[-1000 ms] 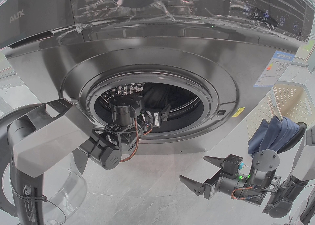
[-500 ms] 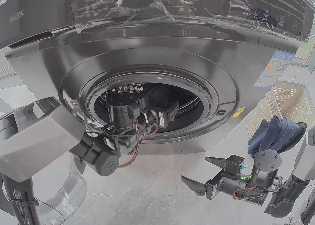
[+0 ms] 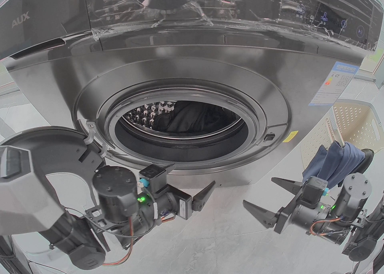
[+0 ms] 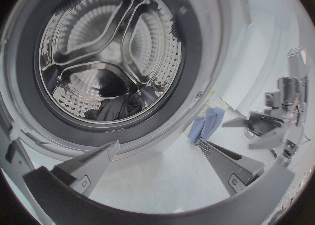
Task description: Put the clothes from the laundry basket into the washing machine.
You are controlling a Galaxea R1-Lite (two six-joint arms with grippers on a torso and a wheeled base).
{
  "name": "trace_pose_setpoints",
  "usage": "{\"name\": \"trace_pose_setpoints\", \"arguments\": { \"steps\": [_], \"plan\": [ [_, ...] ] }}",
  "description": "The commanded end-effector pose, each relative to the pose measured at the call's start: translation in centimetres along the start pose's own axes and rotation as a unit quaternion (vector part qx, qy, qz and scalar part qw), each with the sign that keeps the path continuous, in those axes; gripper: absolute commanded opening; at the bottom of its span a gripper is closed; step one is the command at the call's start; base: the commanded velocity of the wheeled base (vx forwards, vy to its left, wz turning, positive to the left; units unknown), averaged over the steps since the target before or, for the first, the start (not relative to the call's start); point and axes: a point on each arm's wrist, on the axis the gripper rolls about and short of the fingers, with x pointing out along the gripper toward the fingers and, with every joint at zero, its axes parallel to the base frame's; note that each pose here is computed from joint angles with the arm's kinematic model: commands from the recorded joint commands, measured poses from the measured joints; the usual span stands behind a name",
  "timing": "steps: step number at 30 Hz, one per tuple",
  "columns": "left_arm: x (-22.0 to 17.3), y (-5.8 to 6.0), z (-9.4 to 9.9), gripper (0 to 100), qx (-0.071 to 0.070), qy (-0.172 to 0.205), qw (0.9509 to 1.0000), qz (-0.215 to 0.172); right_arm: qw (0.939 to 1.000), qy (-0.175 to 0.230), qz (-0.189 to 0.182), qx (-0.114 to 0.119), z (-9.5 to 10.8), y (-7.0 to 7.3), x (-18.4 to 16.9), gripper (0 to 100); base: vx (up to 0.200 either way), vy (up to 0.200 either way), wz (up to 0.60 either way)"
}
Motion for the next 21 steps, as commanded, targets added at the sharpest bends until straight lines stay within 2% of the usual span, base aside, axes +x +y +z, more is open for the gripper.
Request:
{"name": "trace_pose_setpoints", "arguments": {
  "steps": [1, 4, 7, 11, 12, 13, 15, 18, 21],
  "plan": [
    [-5.3, 0.0, 2.2, 100, -0.003, -0.045, 0.9989, -0.014, 0.9954, -0.087, -0.039, -0.009, 3.4, -1.5, -3.0, 100, 0.0, 0.0, 0.0],
    [-6.8, 0.4, 2.2, 100, -0.003, -0.045, 0.9989, -0.011, 0.9928, -0.097, -0.07, -0.012, 3.7, -2.6, -3.6, 100, -0.067, 0.0, 0.0],
    [-8.5, 1.1, 2.4, 100, -0.001, -0.052, 0.9986, 0.002, 0.9912, -0.087, -0.099, -0.01, 3.3, -3.6, -4.3, 100, -0.133, 0.0, 0.0],
    [-9.3, 1.5, 2.7, 100, 0.004, -0.061, 0.9981, 0.01, 0.9909, -0.075, -0.111, -0.009, 2.7, -4.0, -4.8, 100, 0.0, 0.0, 0.0],
    [-10.7, 2.1, 3.3, 100, 0.012, -0.078, 0.9967, 0.02, 0.9896, -0.076, -0.122, -0.003, 2.7, -4.2, -5.4, 100, 0.0, 0.0, 0.0],
    [-11.1, 2.1, 3.3, 100, 0.014, -0.08, 0.9965, 0.021, 0.9888, -0.078, -0.127, -0.002, 2.7, -4.3, -5.5, 100, -0.2, 0.0, 0.0],
    [-12.6, 2.4, 3.4, 100, 0.021, -0.089, 0.9955, 0.024, 0.9828, -0.091, -0.16, -0.001, 3.3, -4.8, -6.5, 100, -0.2, 0.0, 0.0],
    [-14.5, 3.0, 3.3, 100, 0.024, -0.096, 0.9944, 0.038, 0.98, -0.094, -0.175, -0.003, 3.7, -4.6, -8.1, 100, 0.0, 0.0, 0.0],
    [-16.4, 3.9, 3.1, 100, 0.039, -0.102, 0.992, 0.064, 0.98, -0.076, -0.184, -0.001, 3.5, -4.0, -10.3, 100, 0.0, 0.0, 0.0]
  ]
}}
